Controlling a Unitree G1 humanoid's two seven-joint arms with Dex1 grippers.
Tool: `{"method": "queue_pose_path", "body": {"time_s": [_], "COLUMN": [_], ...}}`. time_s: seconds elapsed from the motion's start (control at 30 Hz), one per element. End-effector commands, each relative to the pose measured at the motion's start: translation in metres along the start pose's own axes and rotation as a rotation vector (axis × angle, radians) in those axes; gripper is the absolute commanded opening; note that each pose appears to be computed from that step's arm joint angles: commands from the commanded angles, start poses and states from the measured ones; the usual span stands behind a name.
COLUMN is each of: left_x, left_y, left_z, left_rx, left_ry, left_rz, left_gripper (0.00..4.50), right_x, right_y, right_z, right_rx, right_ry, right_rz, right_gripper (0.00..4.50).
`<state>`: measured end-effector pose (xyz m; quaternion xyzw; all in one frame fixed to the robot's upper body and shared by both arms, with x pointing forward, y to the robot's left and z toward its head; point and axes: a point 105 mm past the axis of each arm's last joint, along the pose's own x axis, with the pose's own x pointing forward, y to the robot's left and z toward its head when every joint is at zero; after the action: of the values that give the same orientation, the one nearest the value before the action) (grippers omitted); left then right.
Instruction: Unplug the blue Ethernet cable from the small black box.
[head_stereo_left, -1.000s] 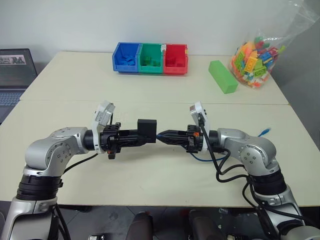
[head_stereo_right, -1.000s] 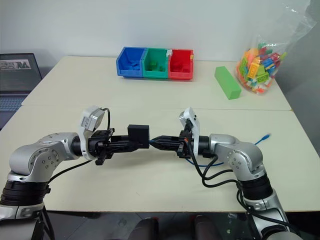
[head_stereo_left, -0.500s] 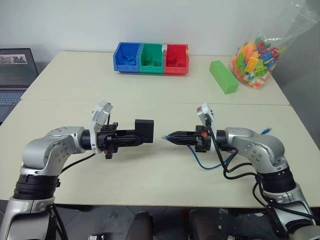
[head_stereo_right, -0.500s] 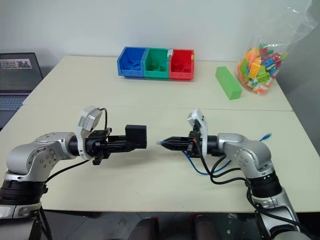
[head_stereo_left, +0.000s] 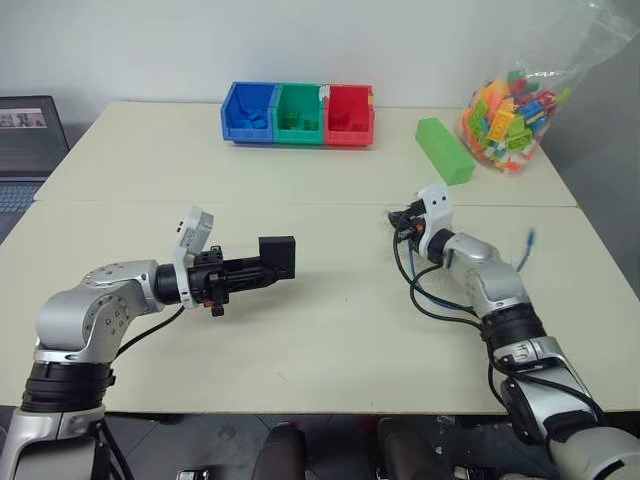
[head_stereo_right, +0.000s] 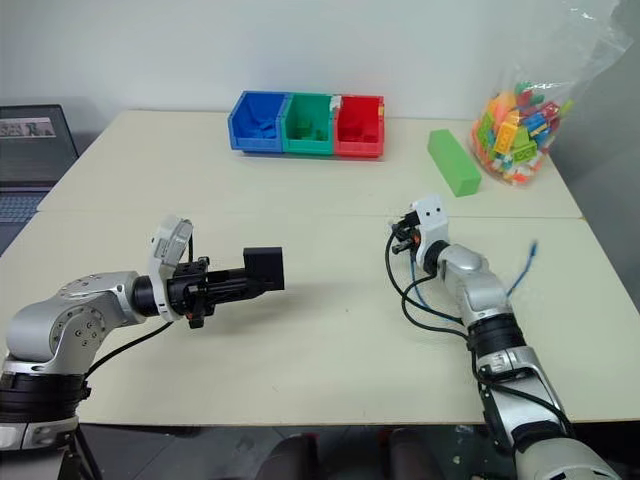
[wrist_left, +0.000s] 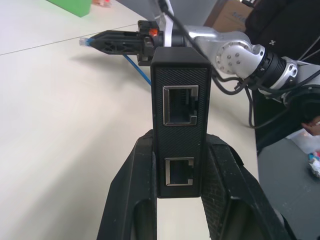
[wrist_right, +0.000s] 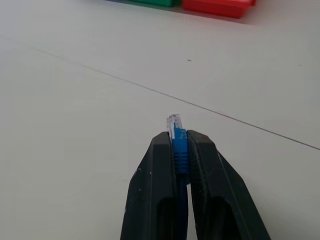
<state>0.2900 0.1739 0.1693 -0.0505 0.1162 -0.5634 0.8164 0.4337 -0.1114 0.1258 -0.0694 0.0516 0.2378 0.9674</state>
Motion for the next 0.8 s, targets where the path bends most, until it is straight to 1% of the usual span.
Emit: {"method": "queue_pose_path", "body": {"time_s": [0.03,0.07,0.1,0.17,0.2,0.23,0.27,0.3,0.4,0.43,0.47,0.5,0.57,0.6,0.67,0.8], "left_x": [-0.006,-0.006,-0.007,-0.008,-0.009,-0.011,-0.013,-0.015,-0.036,-0.043,-0.05,-0.056,-0.064,-0.067,-0.074,-0.078], "left_y": [-0.002,-0.001,-0.001,0.004,0.009,0.014,0.023,0.032,0.071,0.08,0.085,0.09,0.096,0.099,0.108,0.12], "left_z": [0.009,0.009,0.008,0.008,0.007,0.008,0.01,0.014,0.029,0.033,0.035,0.035,0.031,0.027,0.014,-0.011], "left_rx": [0.078,0.08,0.081,0.093,0.1,0.108,0.131,0.159,0.291,0.32,0.331,0.325,0.325,0.341,0.33,0.286], "left_ry": [-0.028,-0.031,-0.033,-0.041,-0.047,-0.059,-0.083,-0.11,-0.209,-0.244,-0.278,-0.316,-0.346,-0.341,-0.331,-0.302], "left_rz": [0.048,0.059,0.065,0.108,0.146,0.187,0.252,0.322,0.651,0.733,0.79,0.842,0.908,0.945,1.015,1.08], "left_gripper": [0.78,0.78,0.78,0.78,0.78,0.78,0.78,0.78,0.78,0.78,0.78,0.78,0.78,0.78,0.78,0.78], "right_x": [0.001,0.001,0.0,-0.005,-0.008,-0.011,-0.015,-0.019,-0.039,-0.046,-0.053,-0.059,-0.067,-0.07,-0.073,-0.066], "right_y": [-0.007,-0.007,-0.007,-0.007,-0.006,-0.004,0.003,0.011,0.055,0.068,0.078,0.089,0.104,0.109,0.121,0.128], "right_z": [0.019,0.021,0.023,0.034,0.041,0.047,0.055,0.061,0.076,0.079,0.081,0.082,0.083,0.083,0.08,0.074], "right_rx": [-0.031,-0.031,-0.031,-0.052,-0.072,-0.092,-0.109,-0.123,-0.133,-0.138,-0.149,-0.174,-0.208,-0.214,-0.228,-0.264], "right_ry": [-0.079,-0.09,-0.097,-0.139,-0.164,-0.186,-0.216,-0.241,-0.286,-0.291,-0.293,-0.292,-0.284,-0.278,-0.258,-0.208], "right_rz": [-0.028,-0.023,-0.02,-0.005,0.009,0.03,0.072,0.127,0.394,0.471,0.53,0.589,0.658,0.686,0.737,0.736], "right_gripper": [1.2,1.47,1.65,2.09,2.37,2.49,2.72,2.92,3.62,3.86,3.97,4.2,4.2,4.2,4.2,4.2]}}
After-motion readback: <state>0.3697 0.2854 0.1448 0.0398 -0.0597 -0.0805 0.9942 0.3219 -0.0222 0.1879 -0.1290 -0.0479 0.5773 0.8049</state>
